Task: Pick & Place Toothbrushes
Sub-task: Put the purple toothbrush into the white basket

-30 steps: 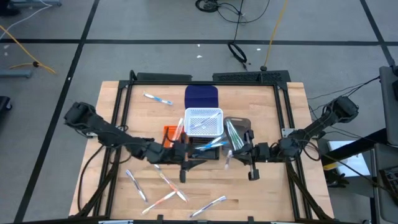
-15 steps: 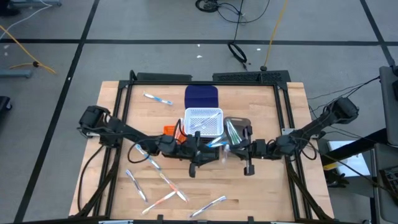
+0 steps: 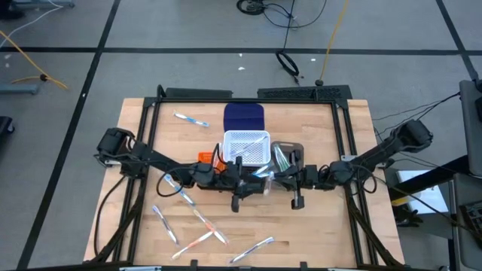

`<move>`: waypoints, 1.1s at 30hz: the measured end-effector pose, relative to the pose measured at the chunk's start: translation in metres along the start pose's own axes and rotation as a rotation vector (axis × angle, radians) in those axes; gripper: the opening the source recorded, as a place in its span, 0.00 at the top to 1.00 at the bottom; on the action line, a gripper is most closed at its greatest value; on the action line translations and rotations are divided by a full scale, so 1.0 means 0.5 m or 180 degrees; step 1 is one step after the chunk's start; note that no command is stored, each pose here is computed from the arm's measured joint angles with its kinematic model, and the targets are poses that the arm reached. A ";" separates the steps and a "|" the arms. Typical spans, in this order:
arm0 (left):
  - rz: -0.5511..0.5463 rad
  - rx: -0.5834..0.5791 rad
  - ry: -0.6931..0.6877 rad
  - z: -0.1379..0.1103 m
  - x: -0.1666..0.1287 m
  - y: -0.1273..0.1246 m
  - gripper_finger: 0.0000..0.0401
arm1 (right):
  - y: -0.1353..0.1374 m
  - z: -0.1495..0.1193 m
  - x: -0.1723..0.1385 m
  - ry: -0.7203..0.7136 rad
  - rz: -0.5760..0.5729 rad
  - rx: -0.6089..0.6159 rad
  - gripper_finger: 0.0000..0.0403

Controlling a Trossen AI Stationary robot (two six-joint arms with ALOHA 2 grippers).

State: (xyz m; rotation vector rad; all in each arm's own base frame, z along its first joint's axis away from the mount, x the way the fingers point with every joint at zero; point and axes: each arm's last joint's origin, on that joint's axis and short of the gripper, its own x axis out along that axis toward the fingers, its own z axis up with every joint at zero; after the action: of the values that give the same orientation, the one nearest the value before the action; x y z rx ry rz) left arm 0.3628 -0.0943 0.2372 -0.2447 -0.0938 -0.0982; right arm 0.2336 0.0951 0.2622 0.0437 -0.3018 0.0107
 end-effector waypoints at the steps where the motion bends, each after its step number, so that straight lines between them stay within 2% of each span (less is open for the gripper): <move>1: -0.0001 0.0009 0.0000 0.000 0.000 0.000 0.64 | -0.001 -0.002 0.001 0.0016 -0.0030 0.0001 1.00; 12: 0.0140 0.0102 -0.0032 0.003 0.002 0.014 0.64 | -0.024 -0.025 0.018 0.0017 -0.0190 0.0113 1.00; 20: 0.0178 0.0108 -0.0010 0.004 0.004 0.025 0.66 | -0.026 -0.023 0.021 -0.0085 -0.0007 0.0125 1.00; 25: 0.0111 0.0132 0.0001 0.004 0.004 0.024 0.77 | -0.026 -0.023 0.021 -0.0077 -0.0004 0.0121 1.00; 29: 0.0055 0.0218 0.0016 0.003 0.004 0.023 0.95 | -0.026 -0.025 0.021 -0.0050 0.0000 0.0108 1.00; 33: 0.0022 0.0204 0.0029 0.003 0.003 0.022 0.98 | -0.025 -0.026 0.021 -0.0030 0.0008 0.0101 1.00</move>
State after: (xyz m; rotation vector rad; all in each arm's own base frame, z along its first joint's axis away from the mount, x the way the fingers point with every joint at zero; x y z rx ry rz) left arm 0.3656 -0.0833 0.2361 -0.1806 -0.0870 -0.0894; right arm 0.2478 0.0831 0.2523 0.0747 -0.3112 0.0177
